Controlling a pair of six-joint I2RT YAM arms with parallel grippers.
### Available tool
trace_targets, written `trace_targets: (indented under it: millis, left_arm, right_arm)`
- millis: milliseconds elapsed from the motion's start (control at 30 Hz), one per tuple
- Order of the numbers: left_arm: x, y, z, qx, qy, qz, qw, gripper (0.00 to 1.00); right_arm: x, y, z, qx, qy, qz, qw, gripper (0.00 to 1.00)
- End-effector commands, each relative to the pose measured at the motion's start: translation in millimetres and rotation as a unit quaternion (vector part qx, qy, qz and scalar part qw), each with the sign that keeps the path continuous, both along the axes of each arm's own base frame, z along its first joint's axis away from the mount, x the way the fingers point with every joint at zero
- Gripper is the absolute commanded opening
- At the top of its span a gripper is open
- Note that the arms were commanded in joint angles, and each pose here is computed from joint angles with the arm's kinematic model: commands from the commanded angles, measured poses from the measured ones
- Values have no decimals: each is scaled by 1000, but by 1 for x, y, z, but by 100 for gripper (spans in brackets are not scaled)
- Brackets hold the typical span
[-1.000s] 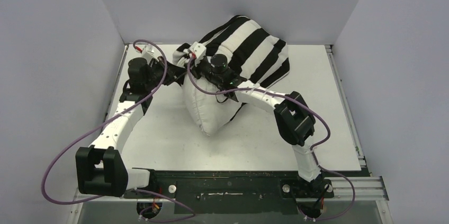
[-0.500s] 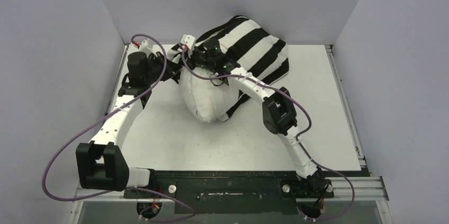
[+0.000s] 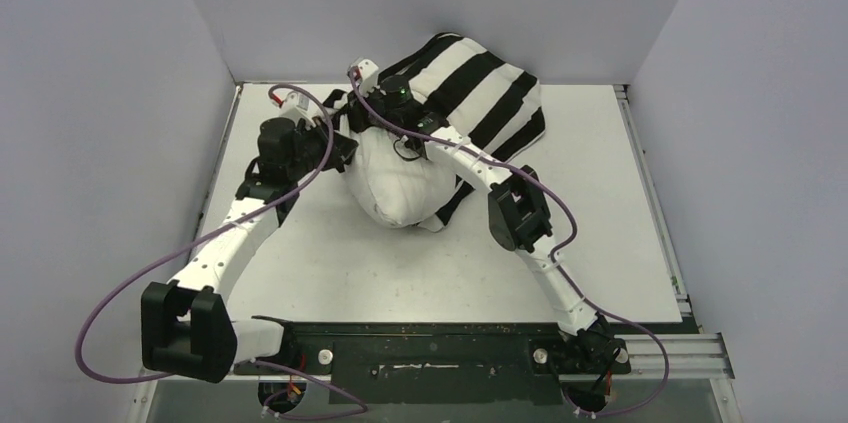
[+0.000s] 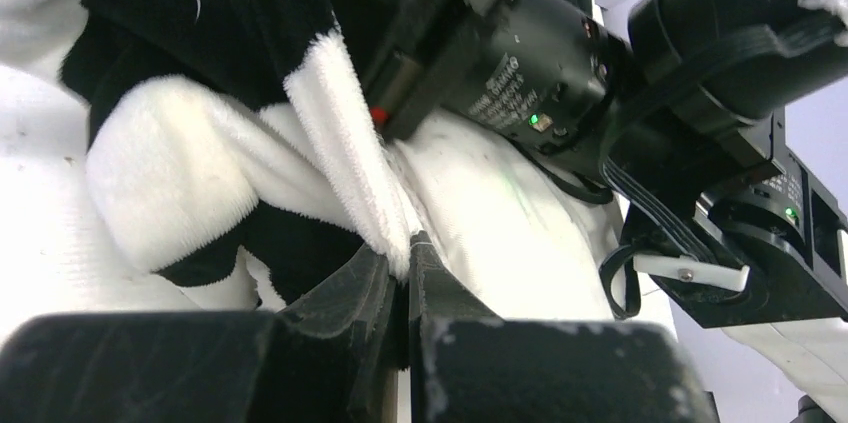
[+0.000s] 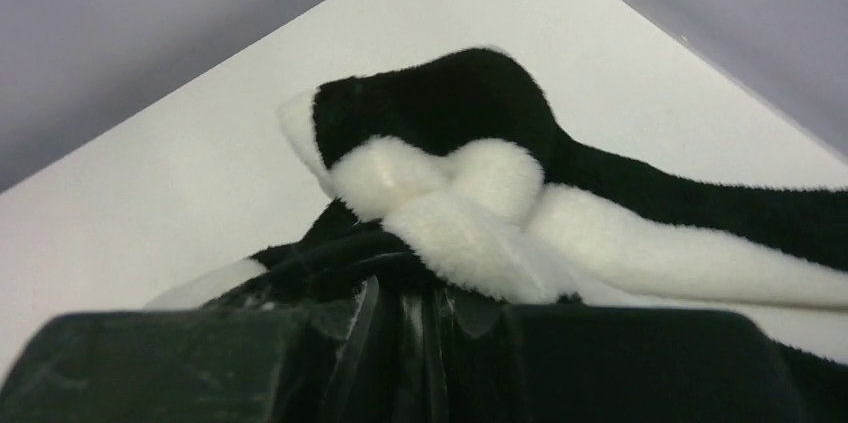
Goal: Put the pillow into the pillowcase
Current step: Stuff the pillow into the pillowcase.
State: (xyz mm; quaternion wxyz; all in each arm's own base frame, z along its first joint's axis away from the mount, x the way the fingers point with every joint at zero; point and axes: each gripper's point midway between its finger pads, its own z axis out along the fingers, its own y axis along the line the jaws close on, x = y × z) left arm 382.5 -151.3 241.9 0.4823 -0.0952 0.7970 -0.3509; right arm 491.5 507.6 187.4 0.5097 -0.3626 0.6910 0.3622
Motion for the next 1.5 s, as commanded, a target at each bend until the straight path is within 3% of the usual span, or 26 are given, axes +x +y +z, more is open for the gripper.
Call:
trace_targets:
  millis: [0,167,267,367,467,567,667,833,1000,1133,1267,1367,1467]
  left_arm:
    - [-88,-74,130,-121,-163,-185,962,0]
    - [-94,-71,124,-105,-128,-164,972,0]
    - [-99,-56,79,-8,-37,-131,991,0]
    - [-103,-33,57,77,6,-96,992,0]
    - [-97,-15,43,123,20,-55,991,0]
    - [-85,-40,51,31,-18,-84,996,0]
    - [-67,-44,59,-41,-48,-74,995,0]
    - [-35,1,24,25,-13,15,999,0]
    - [-18,37,-5,-71,-11,48,996,13]
    - [-10,28,-38,-88,19,23,996,23]
    - [-9,13,-65,-127,37,-3,991,28]
    - [-8,5,-83,-124,56,-8,991,28]
    - [-4,-3,-93,-119,57,-4,991,30]
  right_arm:
    - [109,-129,-129,-93,64,-337,935,0]
    - [122,-140,-149,-93,64,-386,916,0]
    - [127,-158,-160,-106,68,-401,907,0]
    - [130,-171,-162,-116,67,-404,905,0]
    - [123,-153,-145,-87,46,-356,929,1]
    - [104,-115,-113,-50,45,-271,960,11]
    - [76,-98,-68,-25,24,-224,974,24]
    - [49,-112,-1,40,30,-174,983,41]
    - [21,-109,34,65,48,-75,994,64]
    - [5,-111,56,65,64,-41,995,81]
    - [-2,-123,58,36,97,-44,994,85]
    - [-11,-131,57,26,116,-43,992,80]
    - [-26,-136,70,19,110,-39,993,82]
